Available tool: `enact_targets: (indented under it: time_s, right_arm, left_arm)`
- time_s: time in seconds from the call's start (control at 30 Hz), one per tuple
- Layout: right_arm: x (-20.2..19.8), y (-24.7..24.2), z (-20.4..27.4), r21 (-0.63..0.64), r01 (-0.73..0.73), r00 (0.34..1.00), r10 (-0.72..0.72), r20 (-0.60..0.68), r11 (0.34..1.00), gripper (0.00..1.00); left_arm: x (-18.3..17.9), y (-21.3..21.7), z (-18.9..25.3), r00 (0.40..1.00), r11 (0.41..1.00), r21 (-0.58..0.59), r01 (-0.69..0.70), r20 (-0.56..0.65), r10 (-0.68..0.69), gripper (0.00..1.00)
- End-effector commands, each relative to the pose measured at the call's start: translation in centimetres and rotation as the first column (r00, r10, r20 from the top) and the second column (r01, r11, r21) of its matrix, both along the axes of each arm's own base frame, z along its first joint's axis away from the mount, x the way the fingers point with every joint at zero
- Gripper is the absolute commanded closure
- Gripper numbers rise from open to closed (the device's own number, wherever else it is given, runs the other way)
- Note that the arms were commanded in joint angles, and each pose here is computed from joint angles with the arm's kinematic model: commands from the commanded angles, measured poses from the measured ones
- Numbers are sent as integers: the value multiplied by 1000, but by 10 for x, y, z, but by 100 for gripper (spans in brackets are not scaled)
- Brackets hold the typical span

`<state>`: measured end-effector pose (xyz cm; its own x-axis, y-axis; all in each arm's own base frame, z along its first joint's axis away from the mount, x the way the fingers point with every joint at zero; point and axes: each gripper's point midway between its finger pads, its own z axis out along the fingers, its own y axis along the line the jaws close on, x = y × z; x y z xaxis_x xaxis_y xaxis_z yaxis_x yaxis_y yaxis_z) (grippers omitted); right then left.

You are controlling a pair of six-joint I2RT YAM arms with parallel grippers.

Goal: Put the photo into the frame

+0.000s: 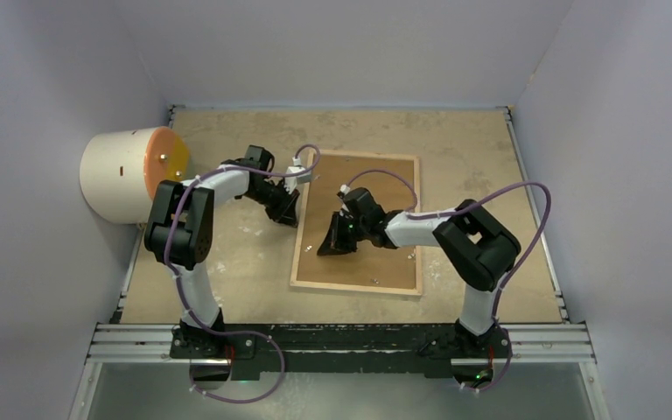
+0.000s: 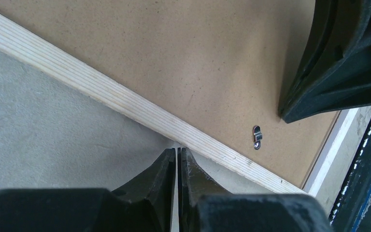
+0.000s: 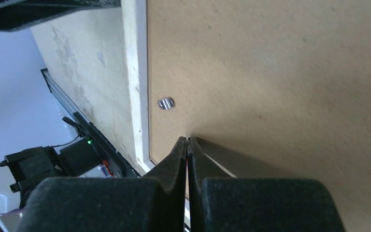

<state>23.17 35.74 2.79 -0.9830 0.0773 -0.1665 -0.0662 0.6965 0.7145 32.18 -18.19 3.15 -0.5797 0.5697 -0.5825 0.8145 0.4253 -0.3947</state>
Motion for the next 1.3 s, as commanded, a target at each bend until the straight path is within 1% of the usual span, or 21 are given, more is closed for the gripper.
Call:
enact_targets:
  time_s: [0.0,0.57,0.93,1.27]
  right_arm:
    - [13,17,6,31,8,999,-9,31,999,100]
    - [29,27,-6,-3,19,999,-19,46,1000,100]
    - [21,34,-10,11,-30,999,29,17,999,100]
    - [12,44,-9,55,-79,997,80,-16,995,100]
  left_arm:
    - [-5,-3,-2,1000,999,-32,12,-9,-13,91]
    - [-7,-4,-5,1000,999,-37,16,-12,-16,95]
    - [-7,-6,-6,1000,999,-43,21,-17,-21,97]
    - [-6,-8,-5,1000,999,-47,21,-12,-22,99]
